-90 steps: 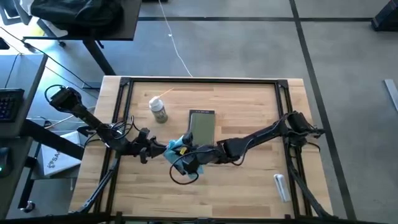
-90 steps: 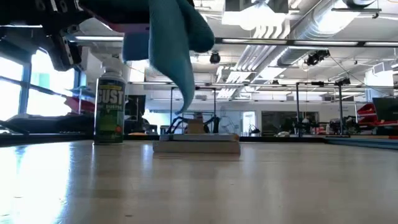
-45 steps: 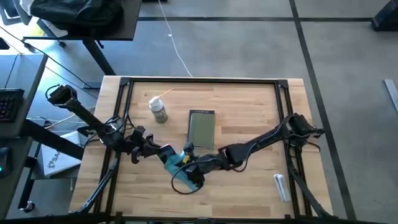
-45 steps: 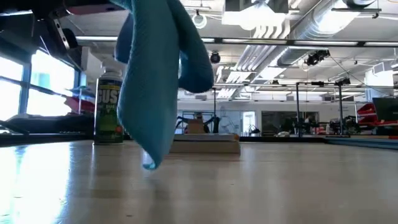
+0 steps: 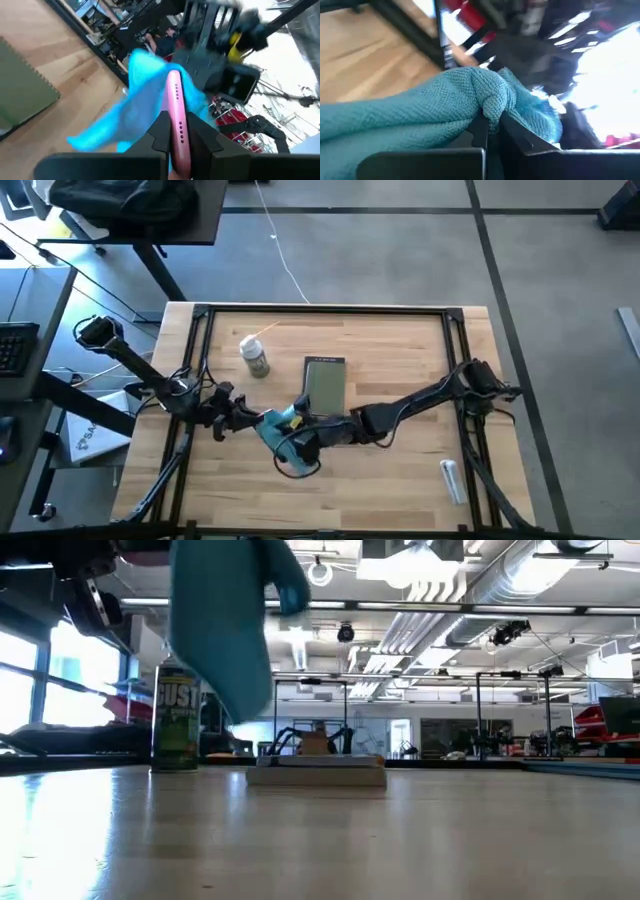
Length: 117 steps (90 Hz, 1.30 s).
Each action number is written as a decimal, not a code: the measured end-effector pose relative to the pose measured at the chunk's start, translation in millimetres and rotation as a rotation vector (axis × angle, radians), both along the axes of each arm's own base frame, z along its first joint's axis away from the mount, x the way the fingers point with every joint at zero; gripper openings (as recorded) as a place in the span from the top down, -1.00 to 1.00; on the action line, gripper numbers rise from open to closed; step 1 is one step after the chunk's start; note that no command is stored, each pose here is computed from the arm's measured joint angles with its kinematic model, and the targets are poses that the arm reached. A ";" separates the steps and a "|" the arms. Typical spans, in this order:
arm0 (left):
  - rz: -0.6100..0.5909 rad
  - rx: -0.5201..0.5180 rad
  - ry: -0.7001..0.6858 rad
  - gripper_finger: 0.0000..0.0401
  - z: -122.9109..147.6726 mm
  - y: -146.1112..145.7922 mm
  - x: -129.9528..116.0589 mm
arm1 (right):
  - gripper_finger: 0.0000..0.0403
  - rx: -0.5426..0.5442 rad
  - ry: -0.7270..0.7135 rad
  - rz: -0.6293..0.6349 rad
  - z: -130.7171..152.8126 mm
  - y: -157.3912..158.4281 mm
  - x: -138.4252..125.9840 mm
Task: Apply microfiber cloth
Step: Wipe the cellphone with a microfiber cloth
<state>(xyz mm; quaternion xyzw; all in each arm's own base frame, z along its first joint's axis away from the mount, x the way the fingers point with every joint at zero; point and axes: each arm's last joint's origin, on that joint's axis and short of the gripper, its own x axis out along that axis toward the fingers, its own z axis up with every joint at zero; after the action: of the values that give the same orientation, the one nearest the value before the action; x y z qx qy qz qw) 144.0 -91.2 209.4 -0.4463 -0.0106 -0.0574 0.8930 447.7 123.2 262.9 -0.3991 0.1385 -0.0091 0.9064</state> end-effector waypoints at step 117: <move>0.101 -0.026 -0.298 0.93 43.0 34.7 -15.3 | 1.00 0.146 0.157 0.059 2.9 39.3 -30.5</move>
<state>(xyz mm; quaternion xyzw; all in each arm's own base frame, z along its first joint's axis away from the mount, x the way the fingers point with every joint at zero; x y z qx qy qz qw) 128.7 -56.5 252.3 -0.4431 -0.1664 -0.0778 0.8774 417.2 162.6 265.8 -0.3355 0.1977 0.0587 0.9192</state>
